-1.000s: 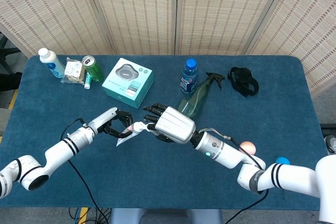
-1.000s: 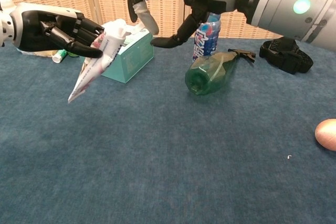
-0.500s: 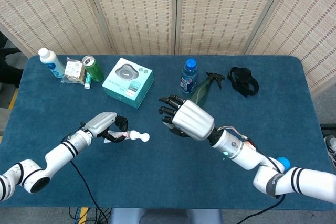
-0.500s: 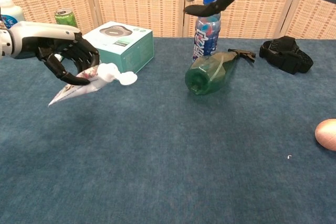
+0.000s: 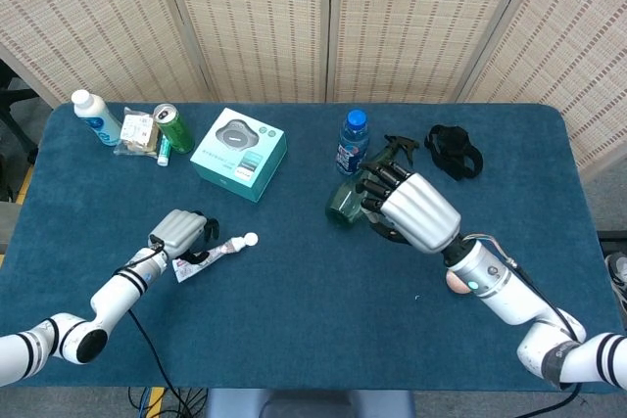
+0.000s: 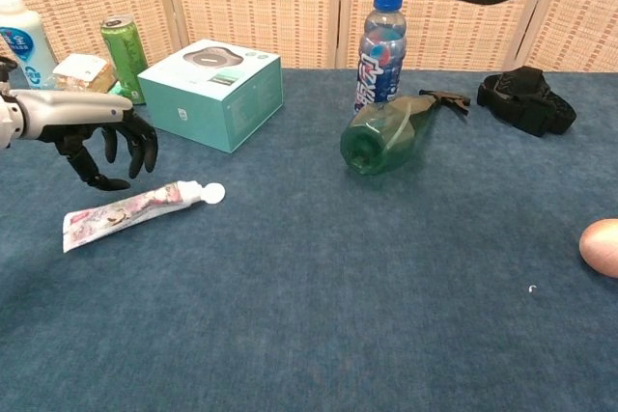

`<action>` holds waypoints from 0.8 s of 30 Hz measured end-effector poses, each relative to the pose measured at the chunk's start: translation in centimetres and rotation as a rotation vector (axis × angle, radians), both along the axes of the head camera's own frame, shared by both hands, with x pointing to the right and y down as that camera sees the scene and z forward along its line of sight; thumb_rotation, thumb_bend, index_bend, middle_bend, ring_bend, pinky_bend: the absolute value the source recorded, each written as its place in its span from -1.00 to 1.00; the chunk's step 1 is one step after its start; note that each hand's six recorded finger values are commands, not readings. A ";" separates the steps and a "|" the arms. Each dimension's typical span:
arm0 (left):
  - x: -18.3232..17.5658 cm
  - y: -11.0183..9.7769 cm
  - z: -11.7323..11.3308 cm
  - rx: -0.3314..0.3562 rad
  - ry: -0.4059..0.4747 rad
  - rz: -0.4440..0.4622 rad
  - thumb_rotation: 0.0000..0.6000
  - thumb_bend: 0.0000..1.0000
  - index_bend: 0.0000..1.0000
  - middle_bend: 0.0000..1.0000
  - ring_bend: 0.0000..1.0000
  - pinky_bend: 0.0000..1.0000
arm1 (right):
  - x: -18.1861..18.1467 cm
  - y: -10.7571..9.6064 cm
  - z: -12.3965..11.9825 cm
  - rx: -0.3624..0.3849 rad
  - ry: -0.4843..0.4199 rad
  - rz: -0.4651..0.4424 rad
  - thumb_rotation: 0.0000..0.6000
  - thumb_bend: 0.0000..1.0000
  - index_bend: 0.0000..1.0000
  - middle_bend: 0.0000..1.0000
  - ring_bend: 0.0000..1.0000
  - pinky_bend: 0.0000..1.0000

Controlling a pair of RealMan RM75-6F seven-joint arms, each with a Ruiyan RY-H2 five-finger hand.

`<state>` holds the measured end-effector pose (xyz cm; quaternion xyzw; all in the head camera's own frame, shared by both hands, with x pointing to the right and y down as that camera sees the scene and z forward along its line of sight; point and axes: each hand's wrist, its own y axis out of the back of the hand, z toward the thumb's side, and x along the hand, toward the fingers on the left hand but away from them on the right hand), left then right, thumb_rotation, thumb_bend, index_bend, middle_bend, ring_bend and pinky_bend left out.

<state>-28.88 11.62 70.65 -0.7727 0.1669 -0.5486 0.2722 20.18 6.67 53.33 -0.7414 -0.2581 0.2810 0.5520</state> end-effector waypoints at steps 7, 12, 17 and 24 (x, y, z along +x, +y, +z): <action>-2.4 -0.3 -0.6 0.036 -0.055 -0.058 1.00 -0.10 -0.49 -0.31 -0.58 -0.42 | 4.4 -0.3 -0.8 0.023 0.058 0.098 1.00 -0.58 0.34 -0.14 -0.63 -0.47; -4.0 -0.5 -2.7 0.118 -0.040 -0.141 1.00 -0.10 -0.47 -0.31 -0.57 -0.41 | 7.8 0.1 -0.7 0.013 0.123 0.182 1.00 -0.58 0.17 -0.17 -0.63 -0.47; -7.1 0.1 -5.7 0.251 -0.028 -0.273 1.00 -0.10 -0.43 -0.32 -0.57 -0.42 | 11.7 0.9 0.1 -0.029 0.209 0.304 1.00 -0.58 -0.24 -0.27 -0.63 -0.47; -12.9 3.8 -9.5 0.369 -0.074 -0.440 1.00 -0.23 -0.42 -0.34 -0.58 -0.44 | 17.7 3.8 0.8 -0.078 0.340 0.488 1.00 -0.58 -0.53 -0.37 -0.66 -0.43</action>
